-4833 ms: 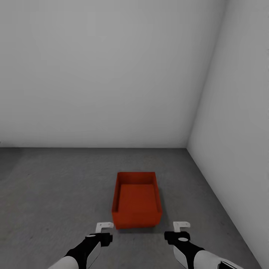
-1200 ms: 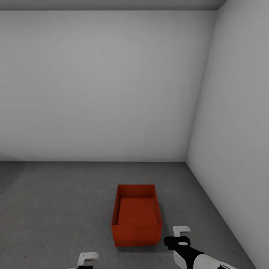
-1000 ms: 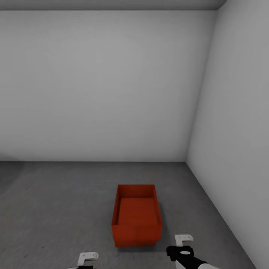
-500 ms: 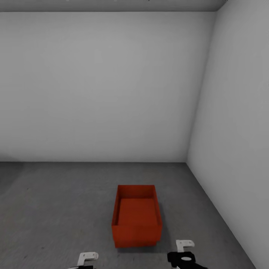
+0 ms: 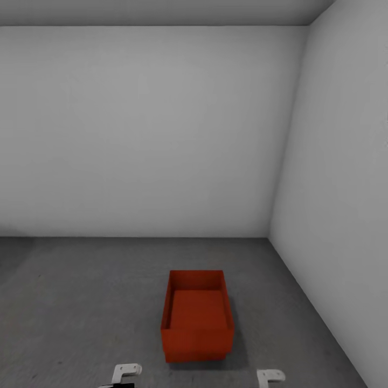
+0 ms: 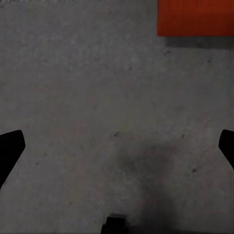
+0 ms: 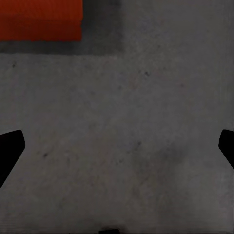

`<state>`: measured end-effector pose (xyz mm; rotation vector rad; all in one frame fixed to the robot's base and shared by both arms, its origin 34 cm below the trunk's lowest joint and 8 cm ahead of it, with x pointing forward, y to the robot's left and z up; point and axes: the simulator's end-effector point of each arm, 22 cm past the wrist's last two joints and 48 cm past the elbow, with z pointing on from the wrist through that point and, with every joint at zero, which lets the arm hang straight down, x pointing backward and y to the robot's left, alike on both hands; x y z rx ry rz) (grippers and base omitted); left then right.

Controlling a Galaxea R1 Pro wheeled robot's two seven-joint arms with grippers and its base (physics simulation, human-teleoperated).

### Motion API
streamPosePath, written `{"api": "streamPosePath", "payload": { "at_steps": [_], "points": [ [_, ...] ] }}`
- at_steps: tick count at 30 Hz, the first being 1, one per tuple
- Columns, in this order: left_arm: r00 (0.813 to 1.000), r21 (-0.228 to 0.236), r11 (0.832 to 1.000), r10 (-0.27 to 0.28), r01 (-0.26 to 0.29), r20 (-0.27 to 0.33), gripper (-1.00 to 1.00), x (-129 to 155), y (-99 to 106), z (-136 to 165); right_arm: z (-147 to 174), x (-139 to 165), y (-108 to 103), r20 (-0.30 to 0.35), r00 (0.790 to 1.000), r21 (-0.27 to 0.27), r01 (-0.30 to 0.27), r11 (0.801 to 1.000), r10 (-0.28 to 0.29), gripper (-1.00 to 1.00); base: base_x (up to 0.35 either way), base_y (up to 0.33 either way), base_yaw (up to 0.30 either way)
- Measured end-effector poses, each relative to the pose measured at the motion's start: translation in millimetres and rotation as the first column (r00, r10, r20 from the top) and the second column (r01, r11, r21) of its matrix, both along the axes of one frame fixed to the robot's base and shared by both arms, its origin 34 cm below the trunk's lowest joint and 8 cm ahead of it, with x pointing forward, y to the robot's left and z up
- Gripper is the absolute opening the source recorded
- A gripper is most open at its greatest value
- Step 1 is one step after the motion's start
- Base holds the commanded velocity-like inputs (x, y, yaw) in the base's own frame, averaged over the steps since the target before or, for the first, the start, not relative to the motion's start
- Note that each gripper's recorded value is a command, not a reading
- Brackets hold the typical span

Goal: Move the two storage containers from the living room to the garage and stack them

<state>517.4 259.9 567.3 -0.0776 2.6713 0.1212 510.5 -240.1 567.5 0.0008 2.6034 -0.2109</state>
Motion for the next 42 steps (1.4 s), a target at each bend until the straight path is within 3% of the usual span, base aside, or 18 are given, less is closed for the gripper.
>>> {"api": "streamPosePath", "payload": {
  "at_steps": [3,13,24,27,30,35,42],
  "points": [
    [1.000,0.000,1.000,0.000,0.000,0.005,1.00,1.8,0.0,2.0,-7.8,-17.4,0.4,-0.021,1.000,0.000,-0.001,1.000,0.001,1.00,0.000,0.000,0.000],
    [1.000,-0.002,1.000,-0.002,0.002,0.020,1.00,6.1,-2.1,7.7,-10.4,-28.5,1.3,-0.032,0.999,0.001,-0.003,1.000,0.003,1.00,0.000,0.000,0.000],
    [1.000,-0.003,1.000,0.000,0.000,0.027,1.00,8.2,-2.1,11.7,-36.8,-93.8,4.8,-0.110,0.994,0.011,-0.011,1.000,0.012,1.00,0.000,0.000,0.000],
    [1.000,-0.005,1.000,0.001,-0.001,-0.002,1.00,-4.9,-3.0,4.8,-42.9,-110.7,5.6,-0.132,0.991,0.013,-0.012,1.000,0.013,1.00,0.000,0.000,0.000],
    [0.998,-0.008,1.000,0.001,-0.002,-0.056,1.00,-35.9,-4.5,-11.1,-45.9,-118.9,5.6,-0.147,0.989,0.013,-0.012,1.000,0.013,1.00,0.000,0.000,0.000],
    [0.981,-0.023,0.999,0.018,-0.023,-0.194,1.00,-95.6,-6.9,-36.2,-52.4,-138.3,6.2,-0.175,0.984,0.015,-0.012,1.000,0.014,1.00,0.000,0.000,0.000],
    [0.964,-0.045,0.995,0.071,-0.085,-0.256,1.00,-127.7,-6.3,-47.4,-60.8,-166.2,9.3,-0.204,0.979,0.022,-0.016,1.000,0.020,1.00,0.000,0.000,0.000]
  ]
}}
